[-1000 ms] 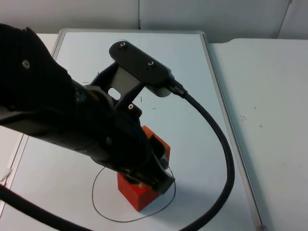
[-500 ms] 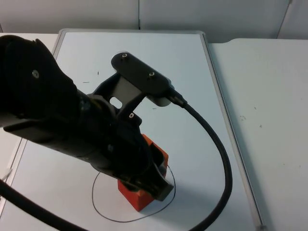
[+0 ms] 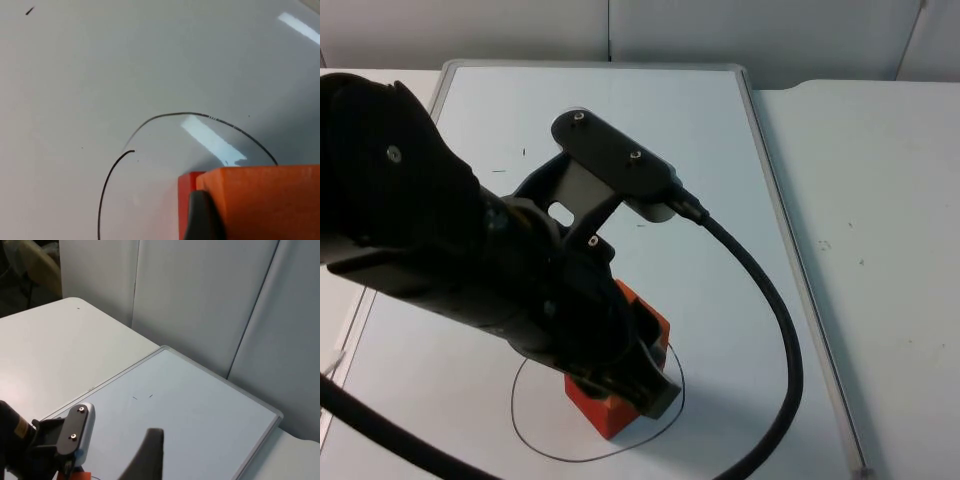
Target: Pick up one cube with the left hand and another cube with the right hand. First place the cube in the right hand at the target position, then stack the cube in the left hand on top.
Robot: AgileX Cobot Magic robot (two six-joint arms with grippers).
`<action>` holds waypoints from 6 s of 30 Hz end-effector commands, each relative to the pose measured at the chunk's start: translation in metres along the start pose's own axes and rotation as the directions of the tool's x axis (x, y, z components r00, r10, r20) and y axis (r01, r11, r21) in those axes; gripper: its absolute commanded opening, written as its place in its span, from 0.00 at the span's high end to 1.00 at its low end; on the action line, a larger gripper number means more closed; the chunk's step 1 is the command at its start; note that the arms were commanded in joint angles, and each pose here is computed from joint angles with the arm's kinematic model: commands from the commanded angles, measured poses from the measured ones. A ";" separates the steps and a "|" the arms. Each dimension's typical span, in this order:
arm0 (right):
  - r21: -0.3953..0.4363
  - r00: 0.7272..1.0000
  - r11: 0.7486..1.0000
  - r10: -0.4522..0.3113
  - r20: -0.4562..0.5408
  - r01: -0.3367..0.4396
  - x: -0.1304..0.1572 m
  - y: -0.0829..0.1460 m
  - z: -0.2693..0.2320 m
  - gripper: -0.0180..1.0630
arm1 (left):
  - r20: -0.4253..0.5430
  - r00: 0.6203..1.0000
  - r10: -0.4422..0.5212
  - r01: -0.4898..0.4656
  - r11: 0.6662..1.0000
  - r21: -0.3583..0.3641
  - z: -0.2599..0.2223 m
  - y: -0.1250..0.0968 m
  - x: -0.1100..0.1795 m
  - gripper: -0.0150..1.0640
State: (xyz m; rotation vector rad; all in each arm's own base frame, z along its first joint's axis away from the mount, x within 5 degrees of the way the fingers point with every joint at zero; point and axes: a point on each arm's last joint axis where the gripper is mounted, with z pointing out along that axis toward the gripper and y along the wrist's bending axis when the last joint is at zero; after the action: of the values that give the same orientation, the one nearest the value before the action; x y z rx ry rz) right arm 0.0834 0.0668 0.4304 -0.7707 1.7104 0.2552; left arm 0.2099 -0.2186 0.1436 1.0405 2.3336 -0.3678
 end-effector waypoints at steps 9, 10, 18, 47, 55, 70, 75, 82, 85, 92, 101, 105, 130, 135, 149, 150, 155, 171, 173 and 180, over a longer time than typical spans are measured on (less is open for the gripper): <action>-0.006 1.000 1.000 0.007 0.005 -0.006 0.001 0.001 0.000 0.19 | 0.014 1.000 -0.011 0.011 1.000 -0.010 0.000 -0.001 -0.001 0.31; -0.006 1.000 1.000 0.007 0.005 -0.006 0.001 0.001 0.000 0.19 | 0.014 1.000 -0.011 0.011 1.000 -0.010 0.000 -0.001 -0.001 0.29; -0.006 1.000 1.000 0.007 0.005 -0.006 0.001 0.001 0.000 0.19 | 0.073 0.997 -0.007 0.007 1.000 0.000 -0.018 -0.002 -0.011 0.28; -0.106 0.997 0.994 -0.029 0.072 0.037 0.041 0.016 -0.001 0.19 | 0.451 0.872 0.191 -0.101 0.971 -0.216 -0.280 -0.002 -0.017 0.28; -0.114 0.996 0.992 0.067 0.061 -0.060 0.088 0.017 -0.015 0.19 | 0.310 0.947 0.085 -0.024 0.981 -0.193 -0.256 0.001 0.029 0.28; -0.075 0.993 0.991 0.105 -0.053 -0.108 0.117 0.008 -0.042 0.19 | 0.275 0.962 0.003 0.054 0.979 -0.199 -0.281 0.001 0.092 0.28; -0.072 0.993 0.992 0.095 -0.069 -0.100 0.119 0.007 -0.042 0.19 | 0.294 0.956 0.003 0.058 0.978 -0.200 -0.281 0.000 0.113 0.28; -0.073 0.993 0.994 0.069 -0.093 -0.076 0.121 0.007 -0.042 0.19 | 0.342 0.940 0.010 0.063 0.977 -0.202 -0.280 0.000 0.137 0.28; -0.073 0.993 0.995 0.067 -0.093 -0.074 0.121 0.007 -0.042 0.19 | 0.362 0.932 0.009 0.069 0.977 -0.202 -0.284 0.000 0.143 0.28; -0.137 0.995 0.990 0.006 -0.098 -0.020 0.122 0.013 -0.043 0.19 | 0.389 0.921 0.002 0.072 0.982 -0.176 -0.286 -0.003 0.163 0.28; -0.144 0.996 0.989 0.013 -0.086 -0.025 0.121 0.014 -0.043 0.19 | 0.406 0.913 0.048 0.019 0.987 -0.159 -0.288 -0.007 0.166 0.18; -0.146 0.998 0.989 0.017 -0.058 -0.025 0.118 0.014 -0.043 0.19 | 0.406 0.913 0.048 0.019 0.987 -0.159 -0.288 -0.007 0.166 0.01; -0.255 0.990 0.960 0.092 -0.106 -0.116 0.160 0.016 -0.081 0.19 | 0.407 0.912 0.039 0.028 0.987 -0.158 -0.288 -0.007 0.166 0.01; -0.273 0.985 0.957 0.054 -0.165 -0.098 0.176 0.026 -0.064 0.19 | 0.408 0.912 0.043 0.024 0.987 -0.159 -0.289 -0.006 0.166 0.01; -0.274 0.987 0.957 0.060 -0.150 -0.099 0.176 0.027 -0.061 0.19 | 0.408 0.912 0.043 0.024 0.987 -0.159 -0.289 -0.006 0.166 0.01; -0.274 0.987 0.957 0.060 -0.150 -0.099 0.176 0.027 -0.061 0.19 | 0.408 0.912 0.043 0.024 0.987 -0.159 -0.289 -0.006 0.166 0.01; -0.274 0.987 0.957 0.059 -0.150 -0.099 0.176 0.027 -0.061 0.11 | 0.408 0.912 0.043 0.024 0.987 -0.159 -0.289 -0.006 0.166 0.01; -0.274 0.987 0.957 0.056 -0.148 -0.095 0.176 0.027 -0.061 0.01 | 0.408 0.912 0.043 0.024 0.987 -0.159 -0.289 -0.006 0.166 0.01; -0.274 0.987 0.957 0.056 -0.148 -0.095 0.176 0.027 -0.061 0.01 | 0.410 0.911 0.044 0.024 0.987 -0.159 -0.289 -0.006 0.166 0.01; -0.165 0.980 0.977 0.107 -0.166 -0.135 0.177 0.028 -0.062 0.01 | 0.409 0.912 0.044 0.024 0.987 -0.161 -0.289 -0.006 0.166 0.01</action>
State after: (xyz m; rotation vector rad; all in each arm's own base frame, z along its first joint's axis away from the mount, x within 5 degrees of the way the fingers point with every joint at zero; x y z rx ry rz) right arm 0.0009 -0.0097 0.2788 -0.9001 1.8918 0.4878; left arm 0.0066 0.0071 0.2804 0.8080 1.9468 -0.3316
